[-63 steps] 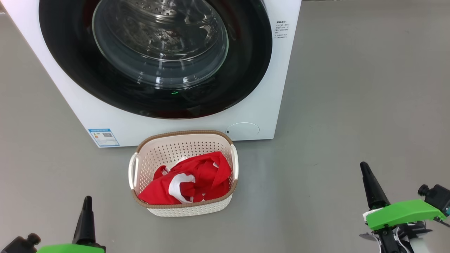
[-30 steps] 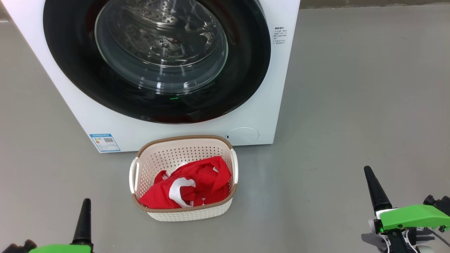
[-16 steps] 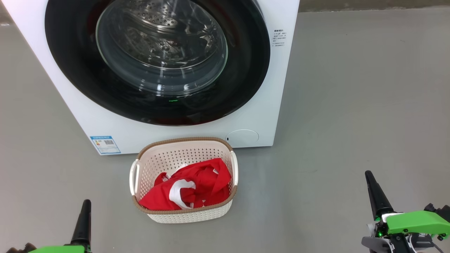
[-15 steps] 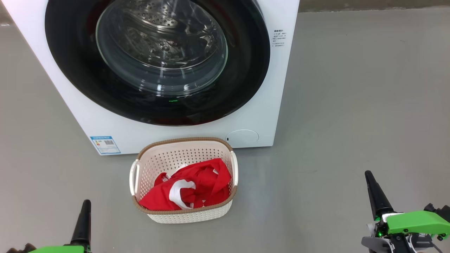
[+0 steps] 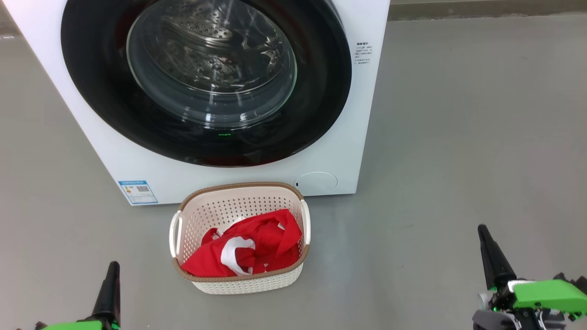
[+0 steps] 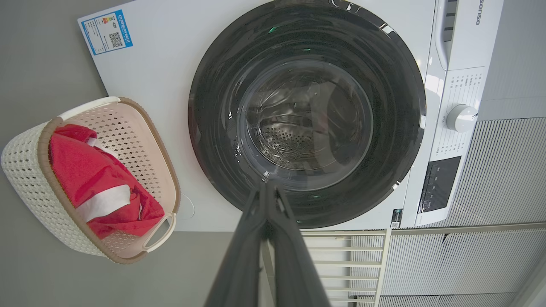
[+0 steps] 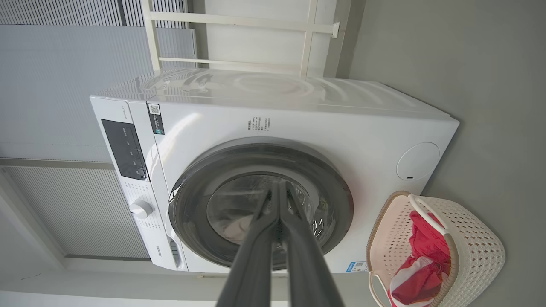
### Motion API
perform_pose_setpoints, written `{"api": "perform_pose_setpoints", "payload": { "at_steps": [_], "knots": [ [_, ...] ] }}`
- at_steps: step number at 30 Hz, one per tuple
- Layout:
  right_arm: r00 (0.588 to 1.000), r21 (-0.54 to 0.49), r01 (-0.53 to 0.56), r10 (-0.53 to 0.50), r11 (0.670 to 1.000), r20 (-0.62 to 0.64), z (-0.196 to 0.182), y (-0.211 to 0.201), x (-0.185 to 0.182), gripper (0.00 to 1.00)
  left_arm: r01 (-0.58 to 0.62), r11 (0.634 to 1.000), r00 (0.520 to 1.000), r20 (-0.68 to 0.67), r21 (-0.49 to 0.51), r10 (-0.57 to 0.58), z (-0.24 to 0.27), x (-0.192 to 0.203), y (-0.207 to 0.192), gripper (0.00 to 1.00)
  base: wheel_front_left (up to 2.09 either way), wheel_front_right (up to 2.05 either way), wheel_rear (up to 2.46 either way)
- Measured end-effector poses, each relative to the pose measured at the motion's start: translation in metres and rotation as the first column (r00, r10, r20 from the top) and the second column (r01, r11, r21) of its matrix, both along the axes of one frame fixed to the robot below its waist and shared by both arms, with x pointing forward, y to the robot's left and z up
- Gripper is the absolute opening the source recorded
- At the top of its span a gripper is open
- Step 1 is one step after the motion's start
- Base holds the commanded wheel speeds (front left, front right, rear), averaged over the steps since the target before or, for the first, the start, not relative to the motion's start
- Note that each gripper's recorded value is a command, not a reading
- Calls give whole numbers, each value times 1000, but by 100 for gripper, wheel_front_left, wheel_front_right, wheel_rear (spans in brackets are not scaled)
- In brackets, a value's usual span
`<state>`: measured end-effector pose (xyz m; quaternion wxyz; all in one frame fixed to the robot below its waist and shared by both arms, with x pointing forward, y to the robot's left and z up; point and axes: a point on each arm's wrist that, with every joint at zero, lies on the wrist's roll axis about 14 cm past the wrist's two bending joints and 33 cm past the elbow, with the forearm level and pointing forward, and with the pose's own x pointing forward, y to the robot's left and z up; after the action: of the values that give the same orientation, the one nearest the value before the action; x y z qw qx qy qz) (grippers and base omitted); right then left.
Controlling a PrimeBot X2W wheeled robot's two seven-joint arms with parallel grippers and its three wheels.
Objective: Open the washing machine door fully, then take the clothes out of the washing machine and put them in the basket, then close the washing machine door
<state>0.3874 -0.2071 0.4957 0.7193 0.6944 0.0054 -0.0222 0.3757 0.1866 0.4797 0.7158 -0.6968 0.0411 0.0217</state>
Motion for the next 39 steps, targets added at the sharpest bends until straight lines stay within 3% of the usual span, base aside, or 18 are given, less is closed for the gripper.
{"api": "perform_pose_setpoints", "payload": {
  "at_steps": [4,39],
  "knots": [
    [1000,30,8,-7,1000,-8,-4,-2,-4,0,-1,999,1000,10,-36,2,3,2,0,0,0,0,0],
    [1000,33,8,-7,999,-10,-4,-1,-4,0,0,999,1000,13,-37,0,4,3,0,0,0,0,0]
  ]
}}
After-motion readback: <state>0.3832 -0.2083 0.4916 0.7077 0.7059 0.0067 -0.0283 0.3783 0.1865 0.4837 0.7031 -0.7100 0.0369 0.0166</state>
